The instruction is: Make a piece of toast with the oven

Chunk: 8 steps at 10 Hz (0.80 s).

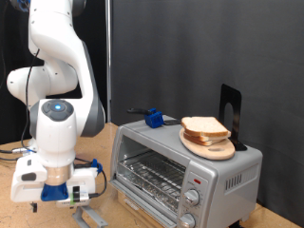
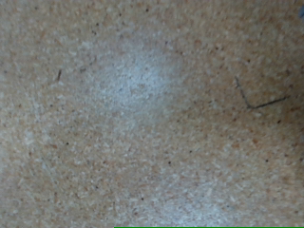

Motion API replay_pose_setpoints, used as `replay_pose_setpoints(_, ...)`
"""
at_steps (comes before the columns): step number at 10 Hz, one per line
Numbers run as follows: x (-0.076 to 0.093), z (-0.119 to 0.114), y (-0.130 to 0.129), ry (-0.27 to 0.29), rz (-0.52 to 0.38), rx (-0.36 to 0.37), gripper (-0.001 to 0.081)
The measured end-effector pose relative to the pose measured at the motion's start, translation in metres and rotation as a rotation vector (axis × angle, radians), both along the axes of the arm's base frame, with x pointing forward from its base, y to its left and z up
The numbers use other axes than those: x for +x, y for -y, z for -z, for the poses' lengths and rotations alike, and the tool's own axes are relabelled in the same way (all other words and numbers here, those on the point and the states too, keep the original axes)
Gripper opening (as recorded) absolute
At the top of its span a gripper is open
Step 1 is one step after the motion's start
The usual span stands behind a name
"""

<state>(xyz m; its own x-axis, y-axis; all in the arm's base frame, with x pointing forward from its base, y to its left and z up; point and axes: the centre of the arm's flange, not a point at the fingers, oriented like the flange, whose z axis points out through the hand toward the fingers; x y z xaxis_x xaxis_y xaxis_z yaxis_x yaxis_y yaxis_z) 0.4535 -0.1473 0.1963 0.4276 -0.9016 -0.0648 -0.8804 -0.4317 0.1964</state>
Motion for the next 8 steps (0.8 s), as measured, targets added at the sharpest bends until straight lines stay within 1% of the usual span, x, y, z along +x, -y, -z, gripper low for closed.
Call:
replay_pose_setpoints(2, 0.003, 0.007, 0.001, -0.005, -0.027, 0.004, 0.0808)
replay_pose_setpoints(3, 0.004, 0.006, 0.001, -0.002, -0.053, 0.011, 0.0808)
replay_pose_setpoints(4, 0.004, 0.004, 0.001, -0.018, -0.062, 0.017, 0.0808)
replay_pose_setpoints(6, 0.004, -0.002, 0.005, -0.034, -0.101, -0.012, 0.0808)
replay_pose_setpoints(8, 0.003, -0.009, 0.013, -0.024, -0.111, -0.049, 0.0808)
